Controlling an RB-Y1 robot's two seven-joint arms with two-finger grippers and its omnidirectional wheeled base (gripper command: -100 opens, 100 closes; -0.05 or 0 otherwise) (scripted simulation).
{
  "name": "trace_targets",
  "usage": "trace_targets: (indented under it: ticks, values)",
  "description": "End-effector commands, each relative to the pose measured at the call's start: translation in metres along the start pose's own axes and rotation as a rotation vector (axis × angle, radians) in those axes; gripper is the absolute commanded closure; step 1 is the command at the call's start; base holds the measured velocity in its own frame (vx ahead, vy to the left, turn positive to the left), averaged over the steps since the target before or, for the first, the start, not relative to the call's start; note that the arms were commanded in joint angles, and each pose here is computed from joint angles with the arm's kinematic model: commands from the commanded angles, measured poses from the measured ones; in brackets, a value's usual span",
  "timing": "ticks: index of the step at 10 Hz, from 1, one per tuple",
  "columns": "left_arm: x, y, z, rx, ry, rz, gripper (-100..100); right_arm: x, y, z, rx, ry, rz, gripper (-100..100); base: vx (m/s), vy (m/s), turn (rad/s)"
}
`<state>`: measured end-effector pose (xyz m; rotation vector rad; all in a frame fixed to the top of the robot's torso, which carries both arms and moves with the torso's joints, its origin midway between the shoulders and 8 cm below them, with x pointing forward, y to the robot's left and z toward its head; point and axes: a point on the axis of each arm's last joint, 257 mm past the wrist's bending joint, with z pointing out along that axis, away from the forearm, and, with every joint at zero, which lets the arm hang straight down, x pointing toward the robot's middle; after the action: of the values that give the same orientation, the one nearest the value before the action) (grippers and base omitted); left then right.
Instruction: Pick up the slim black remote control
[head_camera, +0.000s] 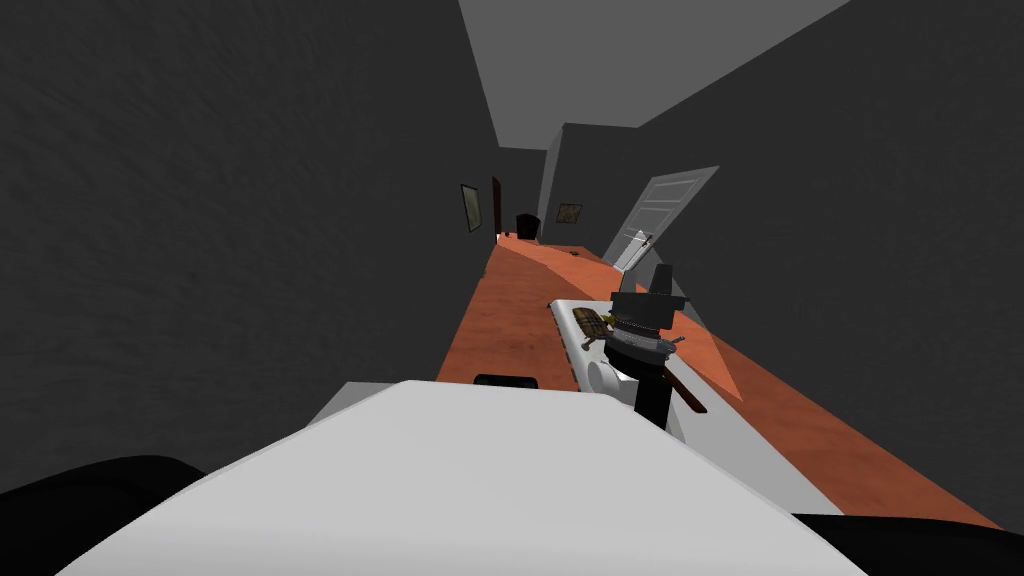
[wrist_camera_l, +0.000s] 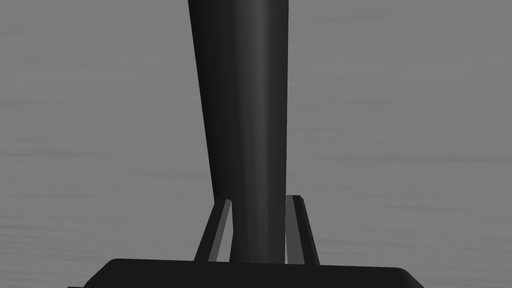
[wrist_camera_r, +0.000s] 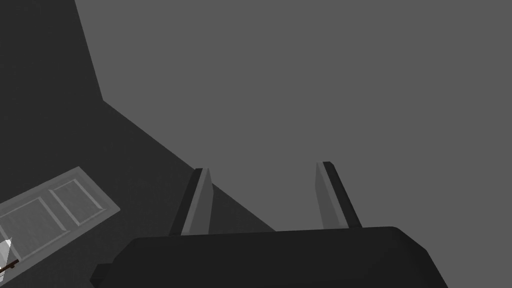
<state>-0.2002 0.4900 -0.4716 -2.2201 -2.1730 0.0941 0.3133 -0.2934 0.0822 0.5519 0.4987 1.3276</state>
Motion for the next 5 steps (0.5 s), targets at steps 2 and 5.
trace_targets:
  ticks: [2,5]
  values:
    - [0.0051,0.0028,-0.015,0.004,-0.001,0.02,100,0.0,0.0,0.0,0.0,0.0,0.0,0,0.028,0.004,0.133]
    - [0.0048,0.0019,-0.0173,0.006,-0.002,0.023,0,0.0,0.0,0.0,0.0,0.0,0.0,0,0.019,0.001,0.029]
